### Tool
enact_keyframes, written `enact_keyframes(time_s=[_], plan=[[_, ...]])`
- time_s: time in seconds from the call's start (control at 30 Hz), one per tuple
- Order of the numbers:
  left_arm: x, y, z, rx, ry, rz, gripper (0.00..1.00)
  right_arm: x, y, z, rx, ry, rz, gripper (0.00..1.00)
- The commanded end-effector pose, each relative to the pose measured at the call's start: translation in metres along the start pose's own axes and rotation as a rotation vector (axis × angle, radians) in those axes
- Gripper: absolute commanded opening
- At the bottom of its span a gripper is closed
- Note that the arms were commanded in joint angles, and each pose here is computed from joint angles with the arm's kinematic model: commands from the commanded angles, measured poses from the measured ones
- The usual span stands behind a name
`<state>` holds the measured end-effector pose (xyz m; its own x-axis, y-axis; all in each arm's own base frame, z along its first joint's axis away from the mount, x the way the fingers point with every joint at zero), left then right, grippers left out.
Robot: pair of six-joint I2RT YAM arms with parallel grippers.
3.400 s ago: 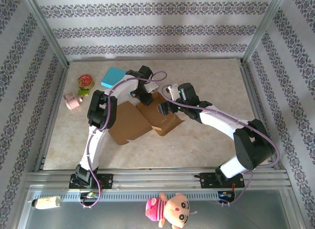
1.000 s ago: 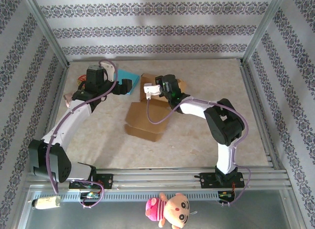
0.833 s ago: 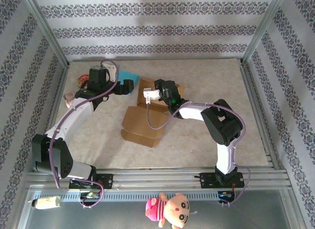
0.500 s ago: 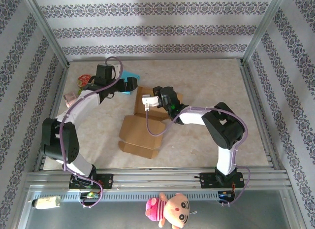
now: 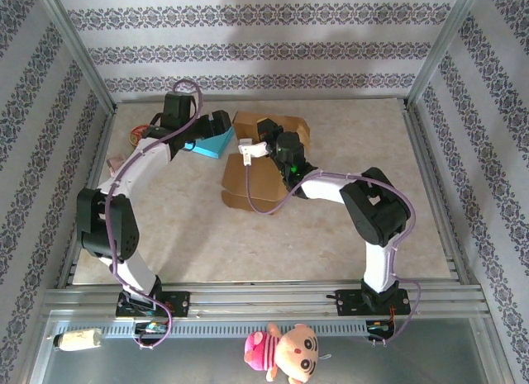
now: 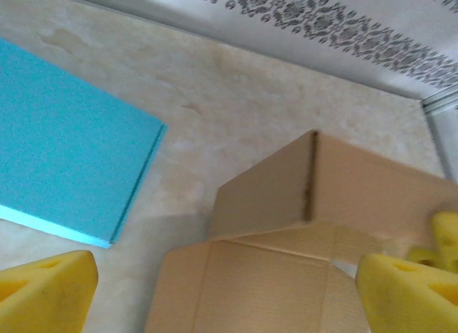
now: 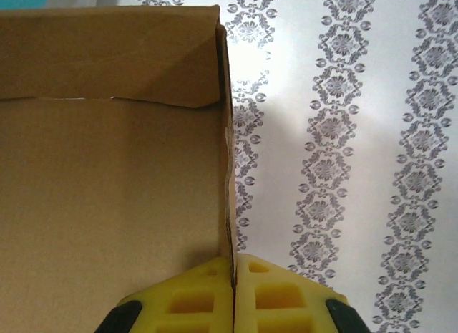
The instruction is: Fold the paper box
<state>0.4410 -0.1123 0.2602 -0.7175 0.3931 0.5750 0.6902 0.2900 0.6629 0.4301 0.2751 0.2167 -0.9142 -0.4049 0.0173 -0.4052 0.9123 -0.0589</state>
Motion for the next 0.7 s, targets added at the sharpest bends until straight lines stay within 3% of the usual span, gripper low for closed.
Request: enact_keyframes(time_s=[0.0,0.23,0.53,0.67], plan=[[-0.015,-0.003,0.001,0.112,-0.045,0.109,0.93,-0.003,0.008,0.012,0.065,-0.06,-0.021,0.07],[-0.05,-0.015,0.007,0.157,-0.099,0.179,0.94,-0.004,0.013,0.046,0.072,-0.047,-0.039,0.07],[-0.082,-0.011,0.002,0.18,-0.253,0.143,0.94,0.002,0.02,0.059,0.059,-0.018,-0.057,0.08],[-0.087,-0.015,0.003,0.194,-0.27,0.153,0.84,0.002,0.02,0.06,0.053,-0.016,-0.056,0.08]])
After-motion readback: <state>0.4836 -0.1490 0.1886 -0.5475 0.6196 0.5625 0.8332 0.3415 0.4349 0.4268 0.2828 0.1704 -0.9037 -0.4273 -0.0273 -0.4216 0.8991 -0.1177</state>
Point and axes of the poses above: each hand's point on the last joint's axis, 136 mm out from that joint toward the fingers, its own x axis back along the fingers, its own z axis along the line the jaws close on, y = z × x, the point moved 6 cm from there along x, back along the fingers, and after that the axes turned 3 degrees about -x, right-handed, at the moved point
